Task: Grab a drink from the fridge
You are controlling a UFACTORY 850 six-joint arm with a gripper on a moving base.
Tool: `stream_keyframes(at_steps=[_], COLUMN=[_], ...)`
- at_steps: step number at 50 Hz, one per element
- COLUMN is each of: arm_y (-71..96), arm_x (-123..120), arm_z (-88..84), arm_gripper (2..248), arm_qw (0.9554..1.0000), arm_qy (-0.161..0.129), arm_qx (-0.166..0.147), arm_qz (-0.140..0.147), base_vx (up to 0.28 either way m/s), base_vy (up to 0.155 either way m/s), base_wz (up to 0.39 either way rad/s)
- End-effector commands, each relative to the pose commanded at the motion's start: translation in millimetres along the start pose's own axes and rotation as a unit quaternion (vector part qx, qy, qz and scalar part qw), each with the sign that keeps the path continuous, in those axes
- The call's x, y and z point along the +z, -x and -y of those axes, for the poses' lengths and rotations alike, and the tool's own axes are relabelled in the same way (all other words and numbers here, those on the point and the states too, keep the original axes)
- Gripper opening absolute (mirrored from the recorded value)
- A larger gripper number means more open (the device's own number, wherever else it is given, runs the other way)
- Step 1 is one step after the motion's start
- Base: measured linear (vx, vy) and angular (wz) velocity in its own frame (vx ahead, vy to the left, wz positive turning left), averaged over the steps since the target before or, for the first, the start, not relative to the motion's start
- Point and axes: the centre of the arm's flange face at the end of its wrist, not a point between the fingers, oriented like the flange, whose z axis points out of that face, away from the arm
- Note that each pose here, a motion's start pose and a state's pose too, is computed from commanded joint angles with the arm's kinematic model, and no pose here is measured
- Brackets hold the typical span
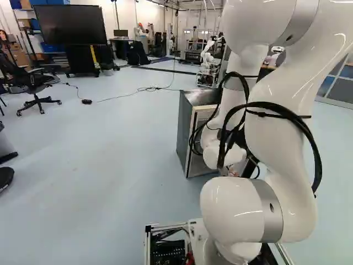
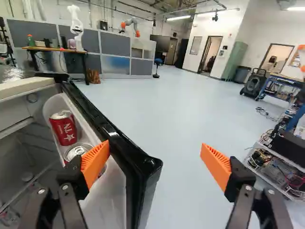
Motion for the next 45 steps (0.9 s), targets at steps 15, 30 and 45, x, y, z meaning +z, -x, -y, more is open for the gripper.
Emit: stream_keyframes(at_steps=[15,30,45], arm_y=[-1.5,-3.4,-5.7], arm_x=[22,49,79], arm_z=[-8.7,-14.5,-16.7], arm_gripper=[247,247,247], arm_qw=[0.9991,0.9961,0.9916], arm_qy=[0.041,0.084,0.123], arm_qx=[0.011,0.025,0.041], arm_qz=[0.003,0.003,0.000], base_vx=[0.000,0.000,0.000], base_vy=[0.000,0.000,0.000], base_wz=[0.000,0.000,0.000])
